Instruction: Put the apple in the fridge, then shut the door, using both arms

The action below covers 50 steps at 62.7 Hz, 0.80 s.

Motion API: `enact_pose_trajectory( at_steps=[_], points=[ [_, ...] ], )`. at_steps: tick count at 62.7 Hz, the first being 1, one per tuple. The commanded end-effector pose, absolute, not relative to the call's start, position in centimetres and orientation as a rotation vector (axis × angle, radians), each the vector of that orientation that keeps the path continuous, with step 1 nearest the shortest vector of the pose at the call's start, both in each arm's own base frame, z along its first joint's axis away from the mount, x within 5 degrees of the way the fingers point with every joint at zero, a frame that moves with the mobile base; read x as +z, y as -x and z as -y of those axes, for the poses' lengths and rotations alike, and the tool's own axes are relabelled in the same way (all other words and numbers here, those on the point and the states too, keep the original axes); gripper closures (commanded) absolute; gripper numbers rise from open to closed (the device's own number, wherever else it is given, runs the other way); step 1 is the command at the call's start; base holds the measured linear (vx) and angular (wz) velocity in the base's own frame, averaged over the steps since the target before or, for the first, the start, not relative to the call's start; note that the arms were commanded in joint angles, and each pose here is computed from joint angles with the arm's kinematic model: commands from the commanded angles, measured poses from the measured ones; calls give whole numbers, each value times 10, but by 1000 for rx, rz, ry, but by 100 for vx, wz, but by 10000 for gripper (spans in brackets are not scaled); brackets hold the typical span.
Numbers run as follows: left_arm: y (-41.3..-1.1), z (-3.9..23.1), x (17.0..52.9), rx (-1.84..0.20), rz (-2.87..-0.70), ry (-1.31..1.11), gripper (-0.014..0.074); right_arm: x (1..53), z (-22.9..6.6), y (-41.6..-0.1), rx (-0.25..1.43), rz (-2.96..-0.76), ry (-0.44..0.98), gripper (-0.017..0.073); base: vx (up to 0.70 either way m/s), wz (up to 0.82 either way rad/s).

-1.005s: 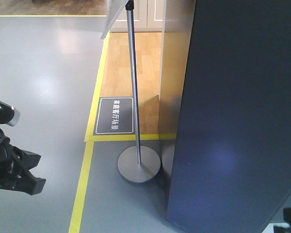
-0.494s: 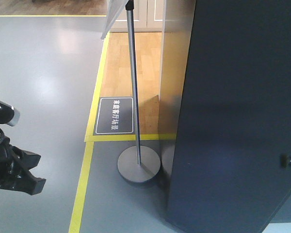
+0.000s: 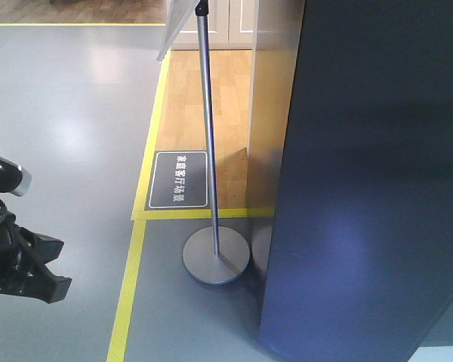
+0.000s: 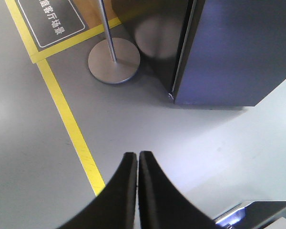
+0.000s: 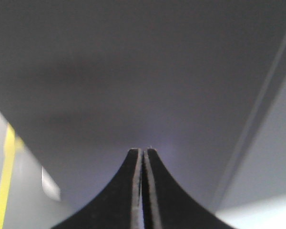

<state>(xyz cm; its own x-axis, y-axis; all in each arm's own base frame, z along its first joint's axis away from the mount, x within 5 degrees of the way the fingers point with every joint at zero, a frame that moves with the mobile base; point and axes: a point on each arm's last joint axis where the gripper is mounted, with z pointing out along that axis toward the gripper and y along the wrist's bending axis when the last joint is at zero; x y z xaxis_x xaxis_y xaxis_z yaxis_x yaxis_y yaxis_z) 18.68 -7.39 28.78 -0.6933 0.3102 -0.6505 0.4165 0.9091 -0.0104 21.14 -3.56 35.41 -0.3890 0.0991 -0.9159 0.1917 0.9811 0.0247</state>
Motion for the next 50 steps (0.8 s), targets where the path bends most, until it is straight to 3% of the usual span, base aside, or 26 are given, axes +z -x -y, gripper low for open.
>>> enact_pose_trajectory(
  at_steps=[1, 21, 50],
  points=[
    [-189, 75, 302, -226, -2304, -478, 600, 386, 37, -215, -126, -1759, -162, 563, 0, 0],
    [-189, 75, 302, -226, -2304, -478, 600, 398, 44, -252, -205, -1730, -85, 563, 0, 0],
    [-189, 75, 302, -226, -2305, -478, 600, 398, 72, -333, -229, -1702, -112, 563, 0, 0]
  ],
)
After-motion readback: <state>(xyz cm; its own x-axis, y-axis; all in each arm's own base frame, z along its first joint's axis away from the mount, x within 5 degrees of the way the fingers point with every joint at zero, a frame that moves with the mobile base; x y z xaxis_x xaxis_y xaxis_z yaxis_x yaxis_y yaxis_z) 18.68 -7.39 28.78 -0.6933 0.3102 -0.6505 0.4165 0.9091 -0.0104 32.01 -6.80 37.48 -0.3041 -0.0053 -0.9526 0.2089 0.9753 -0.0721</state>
